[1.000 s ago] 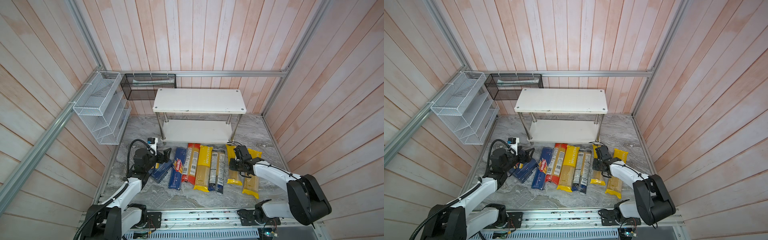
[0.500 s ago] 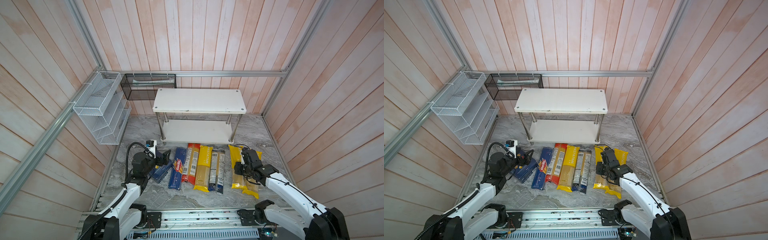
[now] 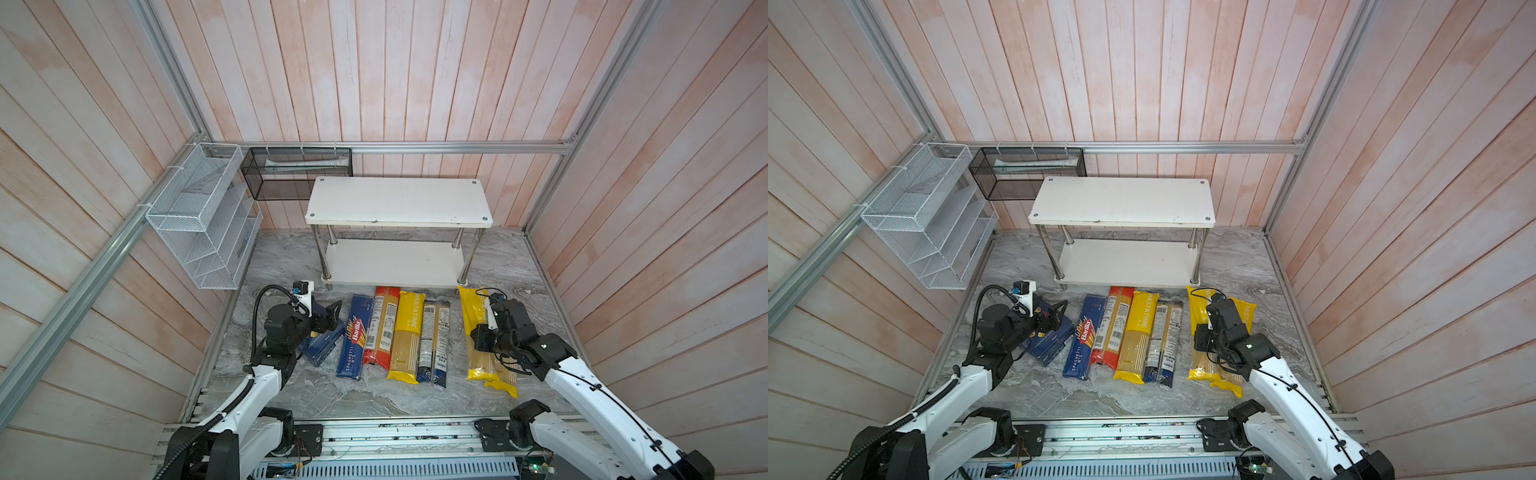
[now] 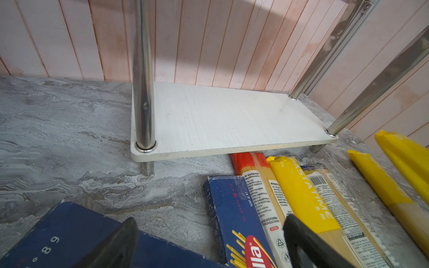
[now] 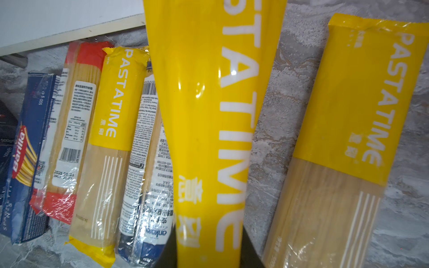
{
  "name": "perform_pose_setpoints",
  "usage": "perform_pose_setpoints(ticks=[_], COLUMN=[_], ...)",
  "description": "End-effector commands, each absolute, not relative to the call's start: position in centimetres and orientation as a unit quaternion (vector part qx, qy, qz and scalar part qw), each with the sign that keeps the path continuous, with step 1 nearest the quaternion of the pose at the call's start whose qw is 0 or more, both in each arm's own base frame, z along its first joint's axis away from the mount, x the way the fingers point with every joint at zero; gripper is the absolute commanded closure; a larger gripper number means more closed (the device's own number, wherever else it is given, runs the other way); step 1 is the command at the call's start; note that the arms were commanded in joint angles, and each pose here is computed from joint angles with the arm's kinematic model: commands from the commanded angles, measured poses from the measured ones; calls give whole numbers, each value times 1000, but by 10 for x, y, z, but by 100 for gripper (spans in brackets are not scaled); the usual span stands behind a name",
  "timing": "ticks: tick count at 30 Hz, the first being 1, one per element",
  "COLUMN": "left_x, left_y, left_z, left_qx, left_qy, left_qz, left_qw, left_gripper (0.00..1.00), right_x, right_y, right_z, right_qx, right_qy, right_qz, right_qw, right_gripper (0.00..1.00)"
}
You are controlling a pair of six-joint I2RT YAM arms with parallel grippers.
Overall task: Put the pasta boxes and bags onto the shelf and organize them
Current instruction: 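Lift the yellow PASTATIME bag upright with the right gripper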
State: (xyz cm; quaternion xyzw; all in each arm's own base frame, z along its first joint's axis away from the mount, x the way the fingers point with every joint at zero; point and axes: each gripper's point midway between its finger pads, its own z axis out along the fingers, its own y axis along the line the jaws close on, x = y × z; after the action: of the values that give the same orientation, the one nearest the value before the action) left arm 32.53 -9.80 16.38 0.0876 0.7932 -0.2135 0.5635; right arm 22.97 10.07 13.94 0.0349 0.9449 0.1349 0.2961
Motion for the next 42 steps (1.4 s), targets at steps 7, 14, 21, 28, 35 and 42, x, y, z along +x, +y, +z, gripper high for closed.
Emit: perform_pose_setpoints(ticks=[7,14,21,28,35,42], left_x=[325,323,323,321,321,321], left_y=[-97,-96,-96,-97,-96,-96], left_z=[170,171,171,173,173,173], left_qx=[85,84,82,85,84,84], left_qy=[789,786,785,782,783,782], left_qz=[-213,-212,-212,-214,-213,-212], left_qw=[571,574,576,579,579,580], left_gripper=[1,0,0,0,0,0], right_x=[246,253,260,272,293,324], right_y=[125,134,133,133,140,152], right_z=[250,306,330,364,392,428], right_qx=[-10,-28,-36,-43,-56,-82], right_qy=[897,874,871,854,847,833], right_qz=[202,219,206,198,181,164], right_qw=[394,433,445,480,497,522], right_gripper=[100,100,100,100,100,100])
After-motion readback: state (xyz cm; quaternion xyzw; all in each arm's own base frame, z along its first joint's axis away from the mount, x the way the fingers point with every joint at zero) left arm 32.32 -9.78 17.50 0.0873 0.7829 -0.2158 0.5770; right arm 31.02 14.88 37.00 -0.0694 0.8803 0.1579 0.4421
